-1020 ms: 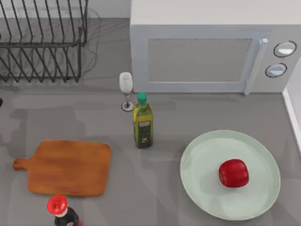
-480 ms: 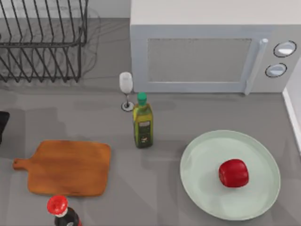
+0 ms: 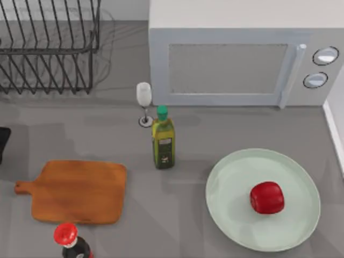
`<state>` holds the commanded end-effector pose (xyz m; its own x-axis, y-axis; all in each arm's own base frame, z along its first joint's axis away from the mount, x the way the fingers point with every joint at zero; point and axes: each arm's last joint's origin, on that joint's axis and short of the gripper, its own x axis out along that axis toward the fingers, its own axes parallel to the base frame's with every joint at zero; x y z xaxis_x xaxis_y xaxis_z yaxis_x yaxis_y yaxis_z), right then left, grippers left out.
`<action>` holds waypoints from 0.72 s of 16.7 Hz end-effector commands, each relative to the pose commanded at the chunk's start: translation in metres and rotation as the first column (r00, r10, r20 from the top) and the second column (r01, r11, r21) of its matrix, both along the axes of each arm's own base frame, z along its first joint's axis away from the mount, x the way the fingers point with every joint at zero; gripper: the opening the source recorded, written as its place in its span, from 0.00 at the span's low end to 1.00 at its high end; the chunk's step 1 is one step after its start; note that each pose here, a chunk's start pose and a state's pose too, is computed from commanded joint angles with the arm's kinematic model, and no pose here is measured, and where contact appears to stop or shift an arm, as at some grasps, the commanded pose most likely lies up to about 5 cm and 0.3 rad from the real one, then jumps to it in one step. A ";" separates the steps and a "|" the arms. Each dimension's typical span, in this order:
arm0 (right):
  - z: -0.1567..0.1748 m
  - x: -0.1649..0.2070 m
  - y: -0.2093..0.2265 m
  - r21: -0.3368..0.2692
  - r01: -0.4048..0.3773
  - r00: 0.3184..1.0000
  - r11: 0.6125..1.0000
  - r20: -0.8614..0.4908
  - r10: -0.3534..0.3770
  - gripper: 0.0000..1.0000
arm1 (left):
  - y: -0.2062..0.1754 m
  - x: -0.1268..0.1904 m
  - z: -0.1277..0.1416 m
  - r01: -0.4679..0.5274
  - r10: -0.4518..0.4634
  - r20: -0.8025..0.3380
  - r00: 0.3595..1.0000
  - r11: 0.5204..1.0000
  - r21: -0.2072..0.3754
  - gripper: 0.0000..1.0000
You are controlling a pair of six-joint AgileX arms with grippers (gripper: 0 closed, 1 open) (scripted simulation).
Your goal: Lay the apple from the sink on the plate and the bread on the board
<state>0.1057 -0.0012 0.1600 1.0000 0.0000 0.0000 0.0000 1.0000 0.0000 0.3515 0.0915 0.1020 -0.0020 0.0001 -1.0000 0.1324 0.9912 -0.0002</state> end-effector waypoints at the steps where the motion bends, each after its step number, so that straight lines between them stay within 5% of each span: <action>1: 0.000 0.000 0.000 0.000 0.000 1.000 1.000 0.000 0.000 1.00 | 0.000 0.000 0.000 0.000 0.000 0.000 1.000 1.000 0.000 0.47; 7: 0.000 0.000 0.000 0.000 0.000 1.000 1.000 0.000 0.000 1.00 | 0.000 0.000 0.000 0.000 0.000 0.000 1.000 1.000 0.000 0.02; 12: 0.000 0.000 0.000 0.000 0.000 1.000 1.000 0.000 0.000 1.00 | 0.000 0.000 0.000 0.000 0.000 0.000 1.000 1.000 0.000 0.00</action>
